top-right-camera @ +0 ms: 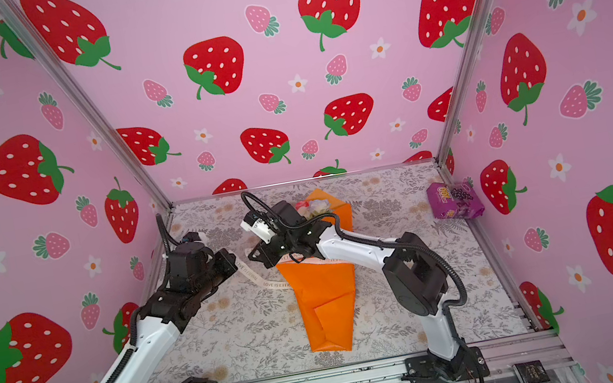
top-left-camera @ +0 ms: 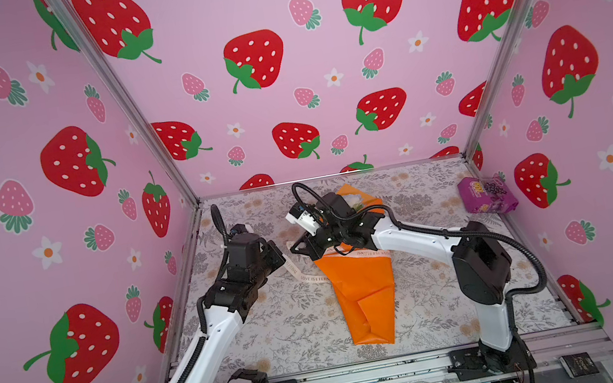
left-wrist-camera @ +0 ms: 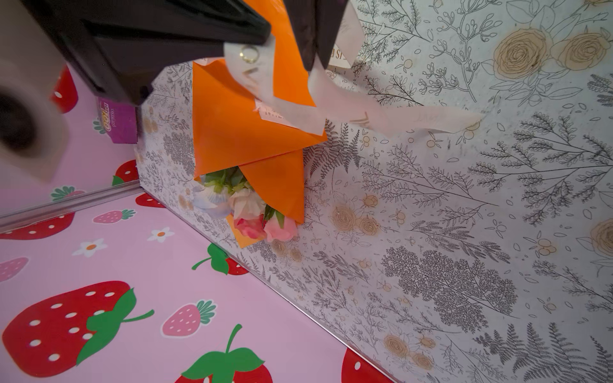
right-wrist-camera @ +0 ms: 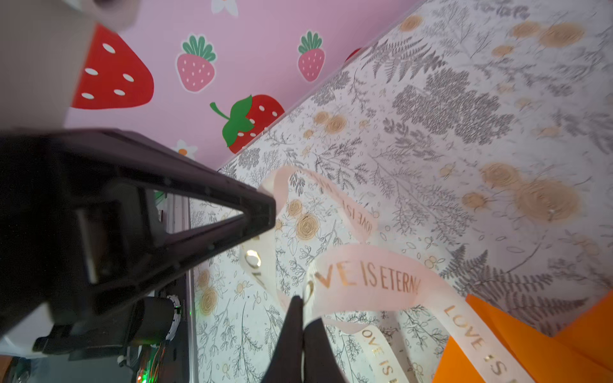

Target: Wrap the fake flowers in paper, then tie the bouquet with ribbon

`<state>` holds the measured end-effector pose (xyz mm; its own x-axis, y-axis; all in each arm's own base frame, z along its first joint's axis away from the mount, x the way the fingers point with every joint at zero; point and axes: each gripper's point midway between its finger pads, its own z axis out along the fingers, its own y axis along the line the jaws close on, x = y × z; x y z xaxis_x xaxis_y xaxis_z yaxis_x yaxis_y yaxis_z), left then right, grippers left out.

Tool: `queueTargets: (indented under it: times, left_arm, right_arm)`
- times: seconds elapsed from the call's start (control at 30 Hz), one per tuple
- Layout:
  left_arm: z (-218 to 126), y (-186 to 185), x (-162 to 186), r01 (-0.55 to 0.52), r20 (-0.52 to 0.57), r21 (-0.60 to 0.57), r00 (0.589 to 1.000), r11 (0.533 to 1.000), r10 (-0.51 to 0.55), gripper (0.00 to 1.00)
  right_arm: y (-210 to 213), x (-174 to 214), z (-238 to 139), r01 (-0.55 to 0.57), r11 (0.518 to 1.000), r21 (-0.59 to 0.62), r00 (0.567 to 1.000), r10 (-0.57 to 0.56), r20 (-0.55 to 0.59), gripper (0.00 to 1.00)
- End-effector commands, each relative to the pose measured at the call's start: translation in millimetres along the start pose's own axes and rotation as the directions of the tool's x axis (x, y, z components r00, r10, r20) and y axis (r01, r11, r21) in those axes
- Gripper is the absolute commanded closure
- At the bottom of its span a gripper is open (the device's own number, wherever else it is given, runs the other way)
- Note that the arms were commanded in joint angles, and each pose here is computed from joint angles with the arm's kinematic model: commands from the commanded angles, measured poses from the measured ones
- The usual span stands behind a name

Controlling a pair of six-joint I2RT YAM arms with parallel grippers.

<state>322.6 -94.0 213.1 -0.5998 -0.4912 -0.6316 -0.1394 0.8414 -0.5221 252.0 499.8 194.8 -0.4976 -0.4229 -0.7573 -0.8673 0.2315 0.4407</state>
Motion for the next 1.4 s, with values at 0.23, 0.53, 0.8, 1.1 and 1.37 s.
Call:
queueTargets:
  times: [0.23, 0.53, 0.8, 1.1, 1.37]
  left_arm:
    - [3.2, -42.0, -9.4, -0.154, -0.014, 0.149, 0.987, 0.977, 0.158, 1.0]
    - [19.5, -107.2, 19.3, -0.409, -0.168, 0.359, 0.856, 0.839, 0.489, 0.99]
    - [14.0, -178.2, 66.1, -0.476, -0.182, 0.632, 0.677, 0.612, 0.713, 0.99]
    - [11.1, -183.0, 73.2, -0.472, -0.176, 0.666, 0.654, 0.578, 0.736, 0.97]
    - [13.8, -181.5, 74.6, -0.462, -0.179, 0.661, 0.668, 0.591, 0.722, 0.97]
  right_arm:
    - [-13.8, -2.0, -55.0, 0.065, 0.983, 0.173, 0.997, -0.073, 0.039, 0.59]
    - [-78.8, 17.7, -179.0, -0.16, 0.883, 0.44, 0.937, -0.004, 0.348, 0.56]
    - [-61.7, 47.1, -191.9, 0.108, 0.892, 0.44, 0.859, -0.307, 0.41, 0.6]
    - [-67.2, 31.2, -142.5, 0.316, 0.878, 0.359, 0.821, -0.443, 0.361, 0.5]
    - [-95.7, 29.5, -115.9, 0.238, 0.904, 0.356, 0.846, -0.373, 0.382, 0.69]
